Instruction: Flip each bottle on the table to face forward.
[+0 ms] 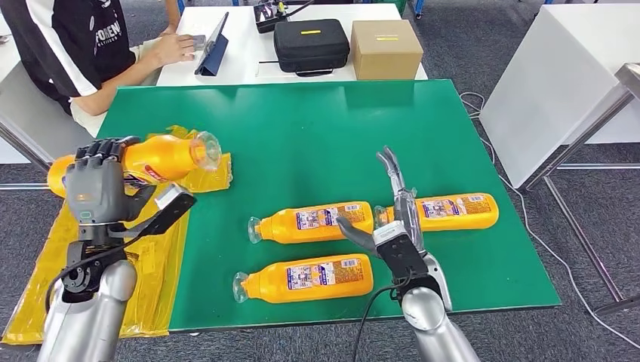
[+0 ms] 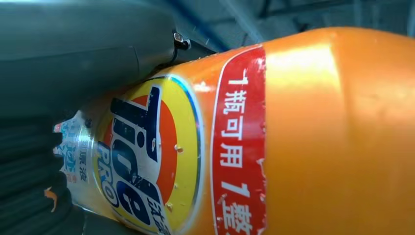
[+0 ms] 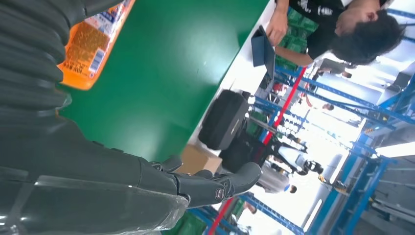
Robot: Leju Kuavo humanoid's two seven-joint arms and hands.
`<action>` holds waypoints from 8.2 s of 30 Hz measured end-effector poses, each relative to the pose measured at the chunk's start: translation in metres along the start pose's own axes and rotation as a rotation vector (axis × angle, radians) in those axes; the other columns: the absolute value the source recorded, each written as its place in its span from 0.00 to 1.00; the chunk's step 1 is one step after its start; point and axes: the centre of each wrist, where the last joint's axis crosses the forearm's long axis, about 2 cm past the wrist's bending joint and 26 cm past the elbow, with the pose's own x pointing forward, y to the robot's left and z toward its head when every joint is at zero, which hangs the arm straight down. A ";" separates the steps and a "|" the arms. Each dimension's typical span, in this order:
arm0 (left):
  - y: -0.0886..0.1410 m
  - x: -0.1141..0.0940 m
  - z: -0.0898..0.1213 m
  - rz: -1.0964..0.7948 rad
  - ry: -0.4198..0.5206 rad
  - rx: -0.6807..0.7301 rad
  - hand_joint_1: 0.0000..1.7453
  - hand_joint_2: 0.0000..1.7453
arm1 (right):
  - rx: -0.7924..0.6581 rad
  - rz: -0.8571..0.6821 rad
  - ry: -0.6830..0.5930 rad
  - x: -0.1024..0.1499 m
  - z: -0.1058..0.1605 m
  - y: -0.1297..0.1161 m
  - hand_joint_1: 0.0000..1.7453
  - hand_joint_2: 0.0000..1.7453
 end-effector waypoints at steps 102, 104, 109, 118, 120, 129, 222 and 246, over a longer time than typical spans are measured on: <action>-0.002 -0.024 0.026 0.464 -0.012 -0.173 0.00 1.00 | 0.053 0.831 0.066 -0.013 0.003 -0.072 0.00 1.00; -0.002 -0.022 0.028 0.471 -0.010 -0.173 0.00 1.00 | 0.051 0.846 0.065 -0.013 0.003 -0.075 0.00 1.00; -0.003 -0.019 0.032 0.505 -0.005 -0.181 0.00 1.00 | 0.061 0.914 0.076 -0.013 0.004 -0.084 0.00 1.00; -0.003 -0.019 0.032 0.506 -0.004 -0.181 0.00 1.00 | 0.061 0.915 0.077 -0.014 0.004 -0.084 0.00 1.00; -0.004 -0.018 0.033 0.511 -0.004 -0.183 0.00 1.00 | 0.068 0.921 0.081 -0.014 0.005 -0.085 0.00 1.00; -0.019 0.001 0.042 0.657 0.041 -0.194 0.00 1.00 | 0.459 1.041 0.436 -0.033 -0.016 -0.229 0.00 1.00; -0.009 -0.014 0.020 1.267 0.213 -0.217 0.00 1.00 | 0.531 1.143 0.772 -0.137 -0.022 -0.176 0.00 1.00; -0.019 -0.018 0.022 1.279 0.240 -0.234 0.00 1.00 | 0.629 1.130 0.863 -0.148 -0.018 -0.204 0.83 1.00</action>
